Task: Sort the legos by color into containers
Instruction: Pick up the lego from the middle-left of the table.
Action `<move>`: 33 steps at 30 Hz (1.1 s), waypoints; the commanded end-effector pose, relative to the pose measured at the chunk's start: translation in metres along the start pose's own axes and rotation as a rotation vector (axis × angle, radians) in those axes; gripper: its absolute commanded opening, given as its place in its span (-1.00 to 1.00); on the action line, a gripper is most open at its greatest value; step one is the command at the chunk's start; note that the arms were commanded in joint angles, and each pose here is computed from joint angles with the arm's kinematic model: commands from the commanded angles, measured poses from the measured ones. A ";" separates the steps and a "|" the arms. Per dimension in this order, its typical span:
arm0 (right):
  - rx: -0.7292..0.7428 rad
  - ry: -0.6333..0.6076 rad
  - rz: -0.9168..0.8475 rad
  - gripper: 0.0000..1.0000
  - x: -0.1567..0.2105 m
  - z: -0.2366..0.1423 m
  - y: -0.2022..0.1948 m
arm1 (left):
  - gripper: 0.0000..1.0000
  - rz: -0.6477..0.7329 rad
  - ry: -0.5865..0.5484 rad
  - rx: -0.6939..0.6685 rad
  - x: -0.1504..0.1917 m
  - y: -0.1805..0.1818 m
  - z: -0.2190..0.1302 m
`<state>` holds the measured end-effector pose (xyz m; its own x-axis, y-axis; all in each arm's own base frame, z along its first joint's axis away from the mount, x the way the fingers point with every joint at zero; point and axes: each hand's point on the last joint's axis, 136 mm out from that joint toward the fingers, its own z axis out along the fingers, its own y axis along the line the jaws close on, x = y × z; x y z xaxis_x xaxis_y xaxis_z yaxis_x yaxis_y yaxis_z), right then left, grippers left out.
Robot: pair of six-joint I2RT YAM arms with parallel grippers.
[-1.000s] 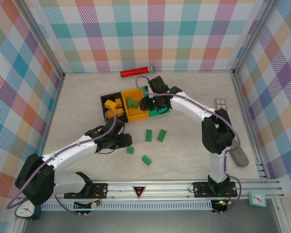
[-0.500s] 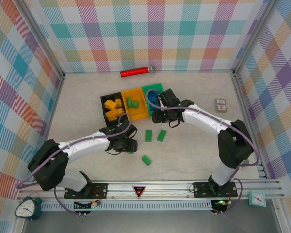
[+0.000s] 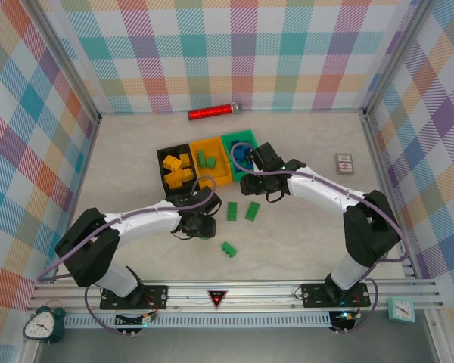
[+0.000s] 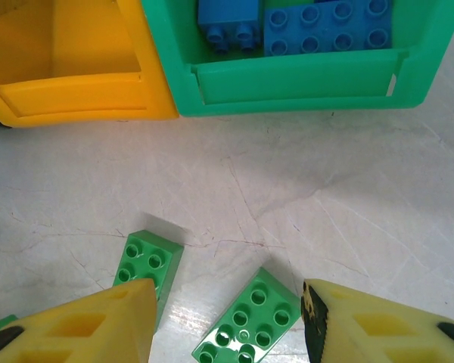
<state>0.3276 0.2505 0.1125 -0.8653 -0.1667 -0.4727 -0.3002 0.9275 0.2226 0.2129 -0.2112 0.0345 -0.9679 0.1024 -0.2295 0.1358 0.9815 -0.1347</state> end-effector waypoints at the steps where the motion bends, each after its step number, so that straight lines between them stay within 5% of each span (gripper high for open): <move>1: 0.008 -0.023 0.009 0.08 0.000 -0.006 -0.001 | -0.21 0.029 0.013 -0.025 0.002 -0.002 0.001; 7: 0.015 -0.018 0.010 0.08 0.004 -0.005 -0.004 | -0.40 0.032 0.007 -0.035 0.001 -0.003 0.000; 9: 0.014 -0.020 0.012 0.08 0.003 -0.005 -0.004 | -0.60 0.029 0.001 -0.040 -0.001 -0.003 -0.001; 22: 0.019 -0.015 0.021 0.08 0.009 -0.002 -0.006 | -0.75 0.000 -0.084 -0.066 -0.017 0.001 -0.021; 33: 0.044 -0.006 0.032 0.08 0.022 -0.004 -0.015 | -0.78 -0.006 -0.213 -0.108 -0.075 -0.008 -0.060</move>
<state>0.3150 0.2355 0.0942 -0.8799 -0.1537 -0.4496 -0.2668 0.9428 0.1997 0.2577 -0.2226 0.0953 -0.9141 0.0673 -0.3999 0.1097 0.9904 -0.0841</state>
